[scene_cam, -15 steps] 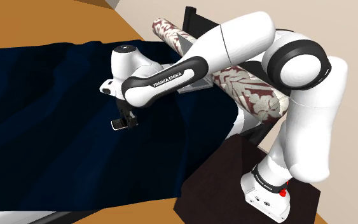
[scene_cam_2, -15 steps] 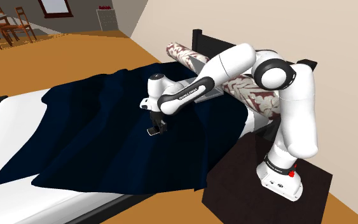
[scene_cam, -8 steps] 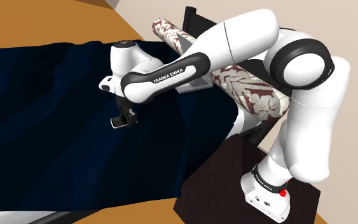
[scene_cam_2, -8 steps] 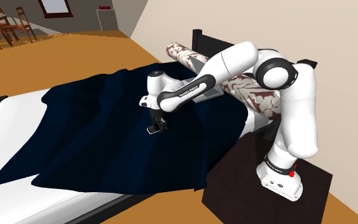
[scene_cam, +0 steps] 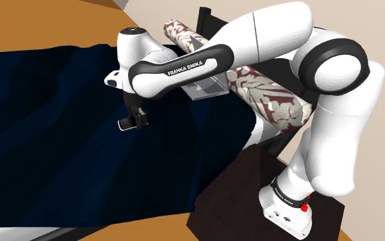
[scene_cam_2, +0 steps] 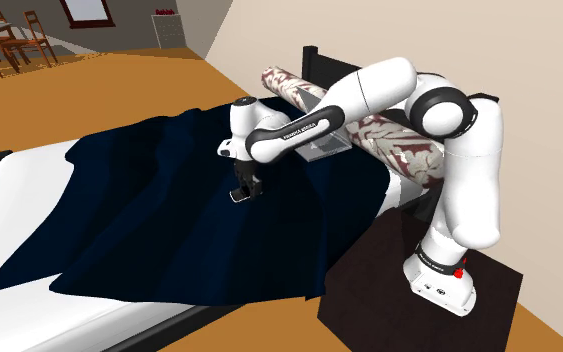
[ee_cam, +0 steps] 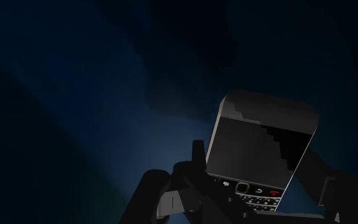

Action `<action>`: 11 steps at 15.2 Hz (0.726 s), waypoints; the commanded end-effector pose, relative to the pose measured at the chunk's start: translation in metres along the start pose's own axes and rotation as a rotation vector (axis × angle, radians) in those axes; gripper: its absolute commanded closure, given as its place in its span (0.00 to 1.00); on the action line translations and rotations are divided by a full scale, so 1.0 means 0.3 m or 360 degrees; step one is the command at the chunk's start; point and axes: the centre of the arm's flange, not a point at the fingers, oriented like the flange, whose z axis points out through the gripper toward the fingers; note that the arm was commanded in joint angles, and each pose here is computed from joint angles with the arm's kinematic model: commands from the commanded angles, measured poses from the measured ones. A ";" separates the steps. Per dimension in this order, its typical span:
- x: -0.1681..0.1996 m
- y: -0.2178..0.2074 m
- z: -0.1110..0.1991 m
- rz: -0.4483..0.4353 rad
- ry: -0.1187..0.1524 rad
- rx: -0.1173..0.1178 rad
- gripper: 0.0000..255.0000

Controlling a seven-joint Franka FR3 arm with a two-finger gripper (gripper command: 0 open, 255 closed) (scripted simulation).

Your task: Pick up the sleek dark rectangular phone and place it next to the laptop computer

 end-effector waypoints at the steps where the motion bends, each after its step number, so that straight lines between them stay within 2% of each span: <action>1: 0.004 0.003 -0.037 0.0000 0.0000 0.0000 1.00; 11: 0.009 0.014 -0.213 0.0000 0.0000 0.0000 1.00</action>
